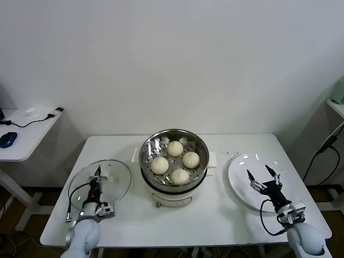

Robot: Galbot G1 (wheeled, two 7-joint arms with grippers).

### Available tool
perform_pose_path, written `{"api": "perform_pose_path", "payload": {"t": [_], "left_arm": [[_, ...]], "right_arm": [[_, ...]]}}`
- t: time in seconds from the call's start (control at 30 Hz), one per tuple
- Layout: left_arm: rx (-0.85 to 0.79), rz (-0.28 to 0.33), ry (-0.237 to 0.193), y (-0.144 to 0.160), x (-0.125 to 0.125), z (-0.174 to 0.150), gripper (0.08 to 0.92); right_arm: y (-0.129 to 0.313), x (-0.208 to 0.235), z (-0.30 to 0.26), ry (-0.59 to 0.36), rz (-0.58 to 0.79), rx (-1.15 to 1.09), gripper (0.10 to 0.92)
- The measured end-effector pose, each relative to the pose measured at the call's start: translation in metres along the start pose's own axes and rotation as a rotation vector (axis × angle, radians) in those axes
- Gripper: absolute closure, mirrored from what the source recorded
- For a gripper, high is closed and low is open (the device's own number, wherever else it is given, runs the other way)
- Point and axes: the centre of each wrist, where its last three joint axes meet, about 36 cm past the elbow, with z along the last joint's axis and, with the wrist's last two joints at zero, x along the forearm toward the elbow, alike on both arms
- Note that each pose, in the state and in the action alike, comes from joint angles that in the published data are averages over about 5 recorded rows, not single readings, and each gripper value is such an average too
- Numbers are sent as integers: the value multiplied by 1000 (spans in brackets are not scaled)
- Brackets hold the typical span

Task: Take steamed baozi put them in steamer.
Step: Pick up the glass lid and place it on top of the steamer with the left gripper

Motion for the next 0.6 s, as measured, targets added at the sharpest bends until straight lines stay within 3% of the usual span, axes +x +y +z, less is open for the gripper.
{"api": "perform_pose_path", "payload": {"t": [0.6], "left_arm": [[8,-172,-4,99,74,17,849]], "right_arm": [[-16,-7,-3,2,17,25,200]]}}
